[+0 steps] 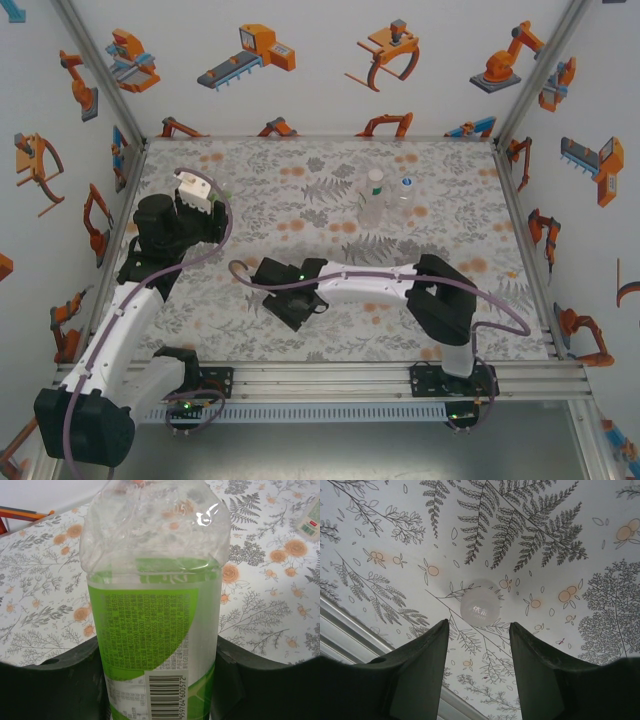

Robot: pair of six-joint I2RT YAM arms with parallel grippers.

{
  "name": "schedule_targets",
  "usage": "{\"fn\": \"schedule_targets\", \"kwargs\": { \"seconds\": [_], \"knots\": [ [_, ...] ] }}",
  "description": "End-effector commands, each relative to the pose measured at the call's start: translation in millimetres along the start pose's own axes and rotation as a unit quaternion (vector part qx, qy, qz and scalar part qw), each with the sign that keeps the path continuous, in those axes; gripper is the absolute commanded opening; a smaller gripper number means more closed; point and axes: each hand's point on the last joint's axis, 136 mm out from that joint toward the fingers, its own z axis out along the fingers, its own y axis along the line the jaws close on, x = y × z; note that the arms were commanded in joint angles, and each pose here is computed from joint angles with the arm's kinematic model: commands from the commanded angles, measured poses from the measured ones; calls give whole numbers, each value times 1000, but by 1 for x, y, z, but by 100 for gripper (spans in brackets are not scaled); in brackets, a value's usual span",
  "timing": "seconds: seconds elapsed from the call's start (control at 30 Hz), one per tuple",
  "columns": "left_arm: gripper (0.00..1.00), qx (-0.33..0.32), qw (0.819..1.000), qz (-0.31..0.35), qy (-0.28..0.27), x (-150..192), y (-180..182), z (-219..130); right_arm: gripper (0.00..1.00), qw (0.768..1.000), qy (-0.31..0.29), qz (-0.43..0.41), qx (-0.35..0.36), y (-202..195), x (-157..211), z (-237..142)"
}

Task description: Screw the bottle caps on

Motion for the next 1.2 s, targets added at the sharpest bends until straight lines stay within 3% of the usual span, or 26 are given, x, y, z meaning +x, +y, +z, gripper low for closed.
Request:
{"fn": "schedule_targets", "kwargs": {
  "seconds": [0.0,1.17],
  "knots": [
    [2,-9,1000,12,-5,-2,4,-3,50,1000,17,-12,-3,1,2,4],
    [3,10,1000,3,-5,-4,1,-1,45,999,37,-22,5,1,3,24]
  ]
}}
